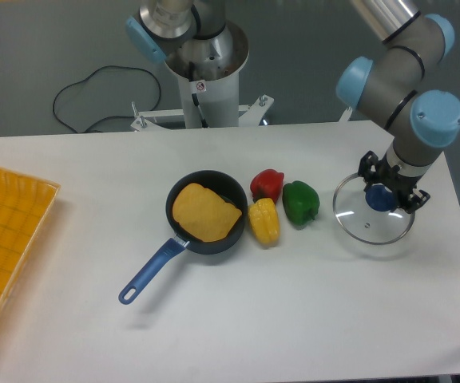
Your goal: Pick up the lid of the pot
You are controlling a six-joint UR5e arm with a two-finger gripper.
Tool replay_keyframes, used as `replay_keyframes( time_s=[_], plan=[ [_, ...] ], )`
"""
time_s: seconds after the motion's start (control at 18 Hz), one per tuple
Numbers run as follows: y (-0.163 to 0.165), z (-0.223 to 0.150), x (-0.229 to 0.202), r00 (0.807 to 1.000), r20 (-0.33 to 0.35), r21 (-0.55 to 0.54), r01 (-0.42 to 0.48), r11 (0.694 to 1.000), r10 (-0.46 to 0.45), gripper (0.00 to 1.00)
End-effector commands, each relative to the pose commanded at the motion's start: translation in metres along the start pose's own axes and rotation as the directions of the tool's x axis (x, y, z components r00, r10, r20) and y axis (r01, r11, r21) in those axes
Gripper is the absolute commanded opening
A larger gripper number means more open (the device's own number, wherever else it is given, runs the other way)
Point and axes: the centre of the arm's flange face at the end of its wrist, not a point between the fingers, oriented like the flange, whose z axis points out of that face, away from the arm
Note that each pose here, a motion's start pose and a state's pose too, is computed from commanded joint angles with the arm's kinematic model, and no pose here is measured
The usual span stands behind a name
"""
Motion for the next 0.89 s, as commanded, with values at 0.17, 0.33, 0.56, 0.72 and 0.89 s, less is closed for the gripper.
replay_keyframes(
  time_s=[0.17, 0.33, 0.56, 0.72, 0.89],
  plan=[
    [-0.027, -0.015, 0.014, 1.000, 0.001, -0.003, -0.003, 1.000, 0.003, 0.52],
    [-0.045, -0.025, 0.026, 1.000, -0.007, -0.006, -0.006, 1.000, 0.006, 0.52],
    [-0.051, -0.031, 0.032, 1.000, -0.009, -0.008, 0.003, 1.000, -0.003, 0.52],
    [-0.048, -0.034, 0.034, 1.000, -0.009, -0.007, 0.008, 1.000, -0.008, 0.52],
    [-0.048, -0.035, 0.033, 1.000, -0.007, -0.005, 0.008, 1.000, -0.008, 0.52]
  ],
)
